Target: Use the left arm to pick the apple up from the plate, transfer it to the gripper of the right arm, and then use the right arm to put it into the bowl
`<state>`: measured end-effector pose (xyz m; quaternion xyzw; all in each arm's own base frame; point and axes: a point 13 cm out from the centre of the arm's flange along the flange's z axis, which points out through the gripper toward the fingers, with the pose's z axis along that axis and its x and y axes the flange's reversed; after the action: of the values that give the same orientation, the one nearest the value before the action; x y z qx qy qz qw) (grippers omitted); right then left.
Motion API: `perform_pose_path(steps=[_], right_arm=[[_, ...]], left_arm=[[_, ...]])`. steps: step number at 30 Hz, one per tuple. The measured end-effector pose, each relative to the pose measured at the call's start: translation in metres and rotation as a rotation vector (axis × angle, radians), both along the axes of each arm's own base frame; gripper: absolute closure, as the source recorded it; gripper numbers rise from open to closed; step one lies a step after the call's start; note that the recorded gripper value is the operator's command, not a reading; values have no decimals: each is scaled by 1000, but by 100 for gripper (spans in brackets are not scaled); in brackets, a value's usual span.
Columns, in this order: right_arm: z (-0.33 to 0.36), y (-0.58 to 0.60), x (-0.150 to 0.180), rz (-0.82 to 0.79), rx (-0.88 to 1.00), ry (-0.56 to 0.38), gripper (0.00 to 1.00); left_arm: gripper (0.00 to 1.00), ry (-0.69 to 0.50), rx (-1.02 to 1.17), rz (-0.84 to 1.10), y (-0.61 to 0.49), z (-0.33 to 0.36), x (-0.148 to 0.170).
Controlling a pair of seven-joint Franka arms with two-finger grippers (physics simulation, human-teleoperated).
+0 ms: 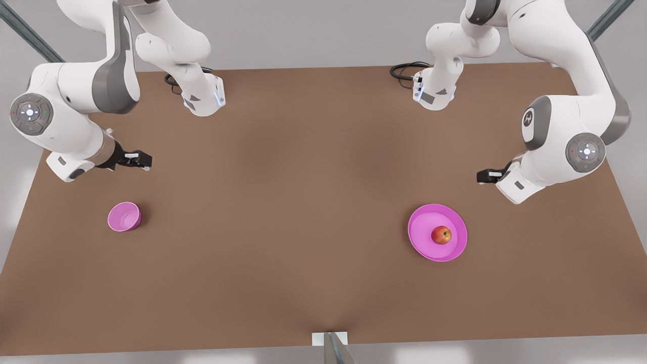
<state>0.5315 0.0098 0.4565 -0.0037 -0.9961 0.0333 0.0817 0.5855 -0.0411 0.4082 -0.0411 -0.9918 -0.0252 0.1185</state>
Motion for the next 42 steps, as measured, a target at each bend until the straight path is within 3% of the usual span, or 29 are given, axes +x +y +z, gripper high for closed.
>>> perform_pose_path(steps=[3,7,12,26,42], right_arm=[[-1,0,0,-2,0,1,0],[-5,-1,0,-4,0,6,0],[-12,-2,-2,-7,-1,19,0],[-27,-2,-9,5,-2,53,0],[-36,-3,-13,17,-3,72,0]], left_arm=[[0,10,-11,-8,-6,-7,2],[0,98,-23,-54,-45,-145,38],[0,53,-36,-70,-64,-248,63],[0,-91,-71,-19,-48,-316,66],[0,-119,-68,-17,-46,-359,68]])
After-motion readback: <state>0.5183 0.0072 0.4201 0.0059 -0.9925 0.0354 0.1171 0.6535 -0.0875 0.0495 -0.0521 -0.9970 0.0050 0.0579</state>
